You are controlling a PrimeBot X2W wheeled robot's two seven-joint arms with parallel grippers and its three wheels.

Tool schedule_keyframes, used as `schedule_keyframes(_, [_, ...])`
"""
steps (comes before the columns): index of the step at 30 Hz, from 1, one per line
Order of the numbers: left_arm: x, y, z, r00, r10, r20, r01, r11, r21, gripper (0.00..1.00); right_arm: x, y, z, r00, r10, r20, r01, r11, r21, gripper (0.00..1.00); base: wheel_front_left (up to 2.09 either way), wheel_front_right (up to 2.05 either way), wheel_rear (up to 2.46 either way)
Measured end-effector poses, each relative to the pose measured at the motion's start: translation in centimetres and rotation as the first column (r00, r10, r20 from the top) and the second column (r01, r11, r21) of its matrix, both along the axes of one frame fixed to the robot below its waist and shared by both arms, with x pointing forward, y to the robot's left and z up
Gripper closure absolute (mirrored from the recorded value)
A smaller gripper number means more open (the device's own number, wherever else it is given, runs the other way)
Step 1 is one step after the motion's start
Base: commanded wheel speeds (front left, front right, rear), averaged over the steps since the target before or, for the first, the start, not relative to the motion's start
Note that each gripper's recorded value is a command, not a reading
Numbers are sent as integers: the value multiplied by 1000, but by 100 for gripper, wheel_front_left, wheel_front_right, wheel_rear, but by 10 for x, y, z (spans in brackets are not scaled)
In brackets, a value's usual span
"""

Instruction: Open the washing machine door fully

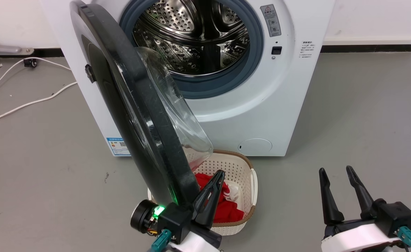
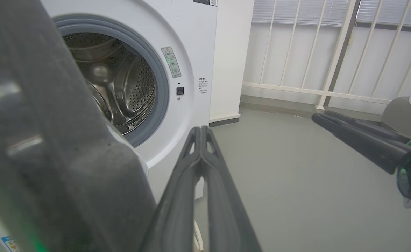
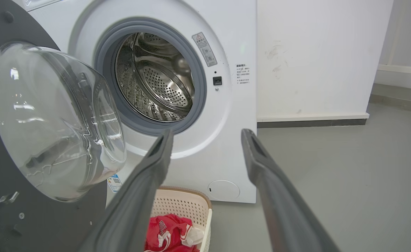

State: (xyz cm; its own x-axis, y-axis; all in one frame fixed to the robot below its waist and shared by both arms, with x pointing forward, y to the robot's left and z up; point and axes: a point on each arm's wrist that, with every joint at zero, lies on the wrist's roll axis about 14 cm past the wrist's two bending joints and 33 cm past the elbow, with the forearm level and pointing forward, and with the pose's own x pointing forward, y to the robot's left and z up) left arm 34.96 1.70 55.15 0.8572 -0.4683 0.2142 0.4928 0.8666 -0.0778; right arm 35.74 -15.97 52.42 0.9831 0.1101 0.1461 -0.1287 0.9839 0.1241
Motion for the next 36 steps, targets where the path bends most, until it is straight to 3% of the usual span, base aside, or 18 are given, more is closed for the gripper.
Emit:
schedule_keyframes(8, [-12, 34, -16, 990, 132, -42, -131, 991, 13, 100, 3, 6, -1, 1000, 20, -4, -20, 1000, 5, 0, 0, 0, 0])
schedule_keyframes(16, [-35, 83, -30, 945, 313, -91, -312, 950, 31, 100, 11, 26, -6, 997, 81, -19, -81, 997, -3, 0, 0, 0, 0])
schedule_keyframes(29, [-66, 179, -30, 802, 594, -66, -586, 803, 110, 100, 28, 86, -9, 966, 256, -31, -256, 967, -3, 0, 0, 0, 0])
schedule_keyframes(36, [-58, 234, -23, 716, 697, -28, -688, 713, 136, 100, 39, 102, -10, 955, 296, -34, -296, 955, 4, 0, 0, 0, 0])
